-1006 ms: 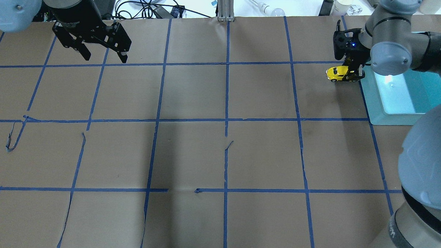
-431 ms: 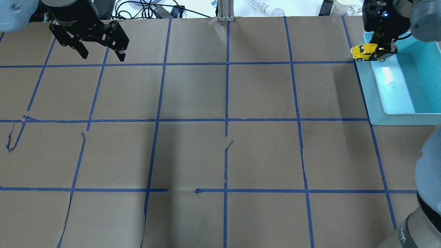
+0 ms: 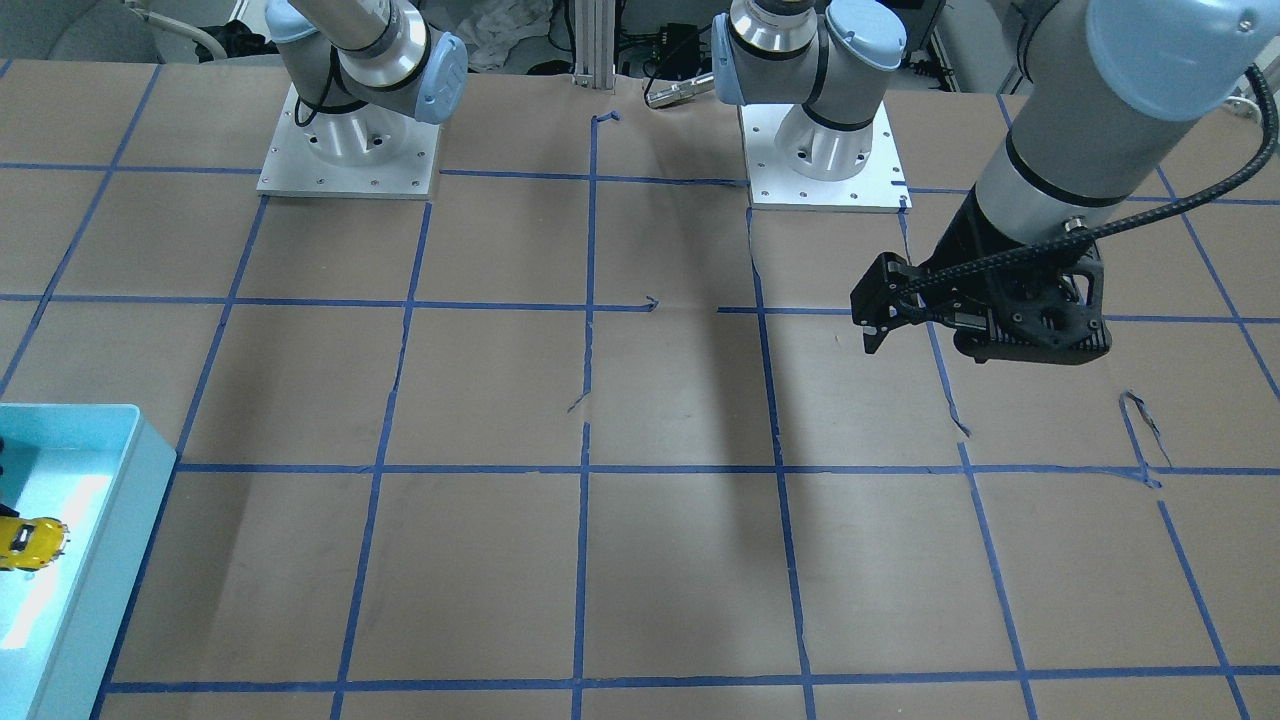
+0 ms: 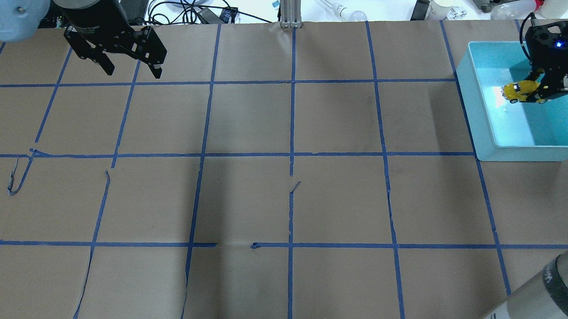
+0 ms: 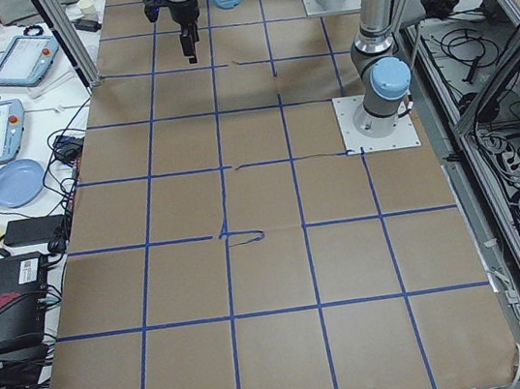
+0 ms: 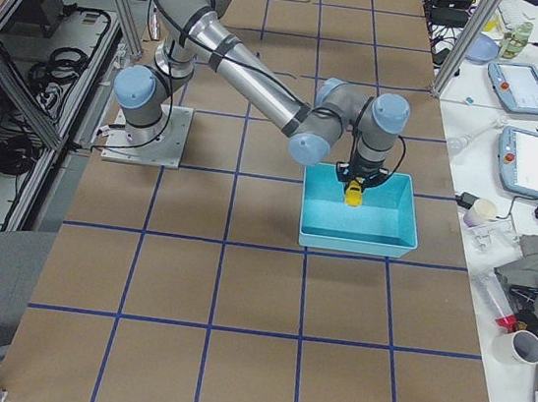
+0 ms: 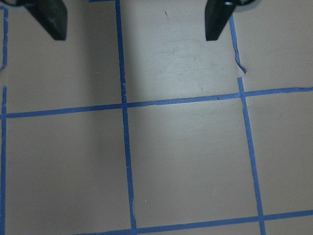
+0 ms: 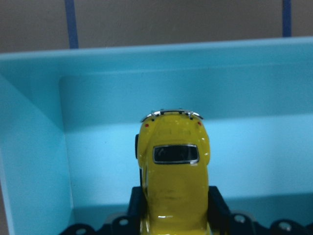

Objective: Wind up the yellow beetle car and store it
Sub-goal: 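Lower the car into the bin and open the right gripper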

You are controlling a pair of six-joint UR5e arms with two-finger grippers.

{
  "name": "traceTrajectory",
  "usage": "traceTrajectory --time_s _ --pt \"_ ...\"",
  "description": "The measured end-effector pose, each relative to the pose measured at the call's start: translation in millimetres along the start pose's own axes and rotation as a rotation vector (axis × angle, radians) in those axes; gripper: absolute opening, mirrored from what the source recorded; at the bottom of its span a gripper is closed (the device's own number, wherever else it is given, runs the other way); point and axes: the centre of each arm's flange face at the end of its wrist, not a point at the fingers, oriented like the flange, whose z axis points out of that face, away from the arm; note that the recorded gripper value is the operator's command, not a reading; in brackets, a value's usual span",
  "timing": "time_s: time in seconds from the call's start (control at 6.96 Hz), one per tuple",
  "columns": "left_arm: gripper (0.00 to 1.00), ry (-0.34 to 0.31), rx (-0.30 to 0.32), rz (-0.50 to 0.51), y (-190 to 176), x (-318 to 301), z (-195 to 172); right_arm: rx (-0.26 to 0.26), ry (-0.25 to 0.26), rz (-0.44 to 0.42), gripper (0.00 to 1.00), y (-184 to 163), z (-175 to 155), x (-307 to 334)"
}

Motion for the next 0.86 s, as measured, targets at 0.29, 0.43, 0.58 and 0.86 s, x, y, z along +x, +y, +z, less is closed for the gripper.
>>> traceTrajectory --time_s 0.29,0.43,0.58,0.86 --pt "1.0 0.0 0.002 0.0 -0.1 0.0 -0.1 -0.001 0.013 -0.059 0.18 22.3 42.5 -13.3" --pt "1.0 0.001 0.003 0.0 -0.1 0.3 -0.4 -0.005 0.024 -0.087 0.3 25.9 62.4 -14.0" --pt "1.0 0.001 0.004 0.0 0.1 0.4 -0.9 -0.001 0.028 -0.098 0.87 26.9 74.3 -13.6" --pt "1.0 0.001 0.004 0.001 0.2 -0.1 -1.2 0.042 0.059 -0.08 1.0 23.5 81.0 -10.1"
